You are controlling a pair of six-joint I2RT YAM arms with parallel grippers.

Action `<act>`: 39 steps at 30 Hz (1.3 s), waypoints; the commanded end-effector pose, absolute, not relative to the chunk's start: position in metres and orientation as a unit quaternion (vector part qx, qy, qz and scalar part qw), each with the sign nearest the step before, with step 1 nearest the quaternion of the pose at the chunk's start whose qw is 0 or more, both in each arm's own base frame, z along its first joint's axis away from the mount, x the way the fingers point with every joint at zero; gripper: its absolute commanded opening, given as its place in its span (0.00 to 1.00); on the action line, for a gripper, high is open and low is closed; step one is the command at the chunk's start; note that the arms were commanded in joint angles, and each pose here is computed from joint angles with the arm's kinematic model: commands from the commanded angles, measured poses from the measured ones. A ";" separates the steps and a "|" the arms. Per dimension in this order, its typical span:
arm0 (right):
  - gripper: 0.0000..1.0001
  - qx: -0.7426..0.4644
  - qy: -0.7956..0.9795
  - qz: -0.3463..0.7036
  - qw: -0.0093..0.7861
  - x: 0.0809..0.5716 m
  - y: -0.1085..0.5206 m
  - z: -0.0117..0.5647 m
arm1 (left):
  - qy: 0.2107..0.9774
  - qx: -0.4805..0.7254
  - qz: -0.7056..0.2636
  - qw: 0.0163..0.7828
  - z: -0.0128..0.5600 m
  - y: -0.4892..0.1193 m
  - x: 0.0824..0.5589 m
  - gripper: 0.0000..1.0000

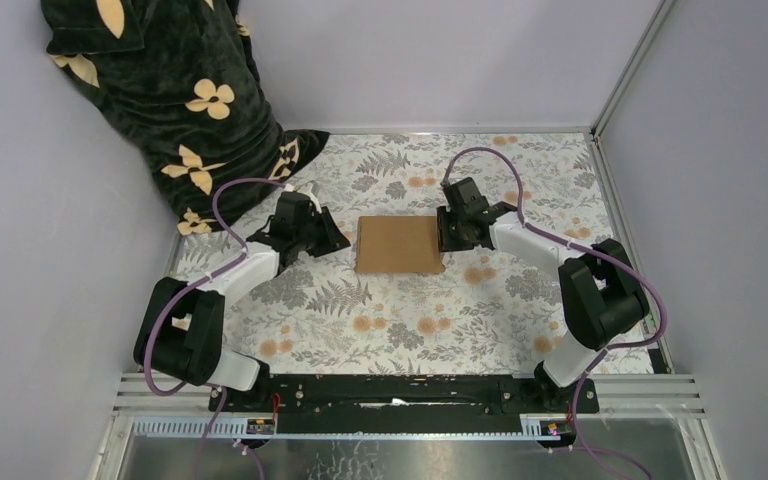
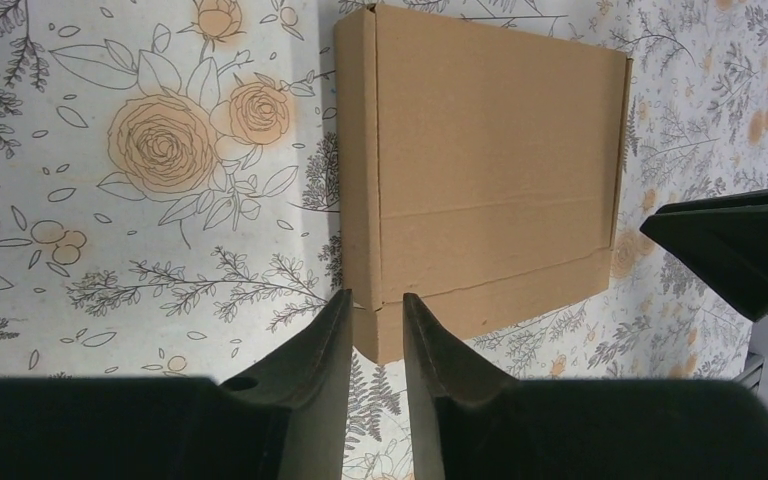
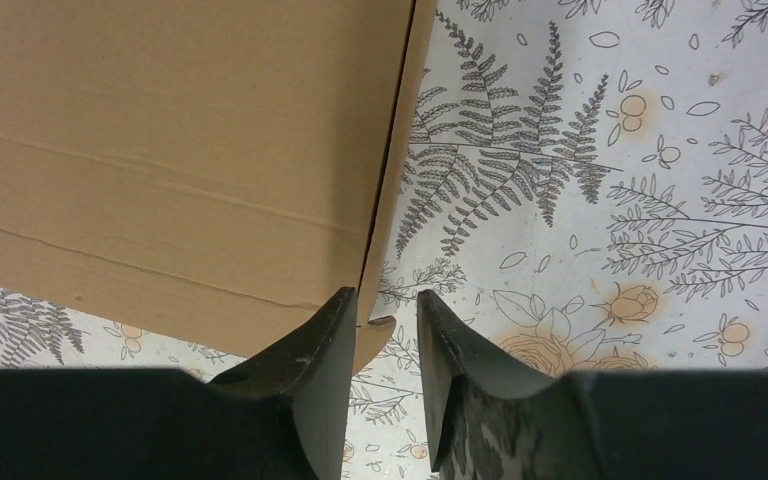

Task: Fold the paper box

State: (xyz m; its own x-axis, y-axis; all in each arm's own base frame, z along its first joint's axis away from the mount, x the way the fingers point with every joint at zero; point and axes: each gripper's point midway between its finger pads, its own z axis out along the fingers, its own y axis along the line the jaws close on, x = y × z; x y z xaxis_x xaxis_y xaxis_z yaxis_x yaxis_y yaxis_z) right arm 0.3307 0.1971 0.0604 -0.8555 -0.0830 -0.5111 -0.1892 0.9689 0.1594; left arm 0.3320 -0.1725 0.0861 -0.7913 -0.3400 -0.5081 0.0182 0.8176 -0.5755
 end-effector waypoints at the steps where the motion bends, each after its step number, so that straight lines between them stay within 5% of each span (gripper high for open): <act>1: 0.36 -0.071 0.954 0.117 0.267 0.333 0.200 0.060 | 0.884 -0.073 -0.308 0.344 0.103 -0.178 0.348 0.31; 39: 0.38 -0.049 0.961 0.081 0.260 0.351 0.189 0.033 | 0.916 -0.105 -0.271 0.276 0.019 -0.175 0.339 0.32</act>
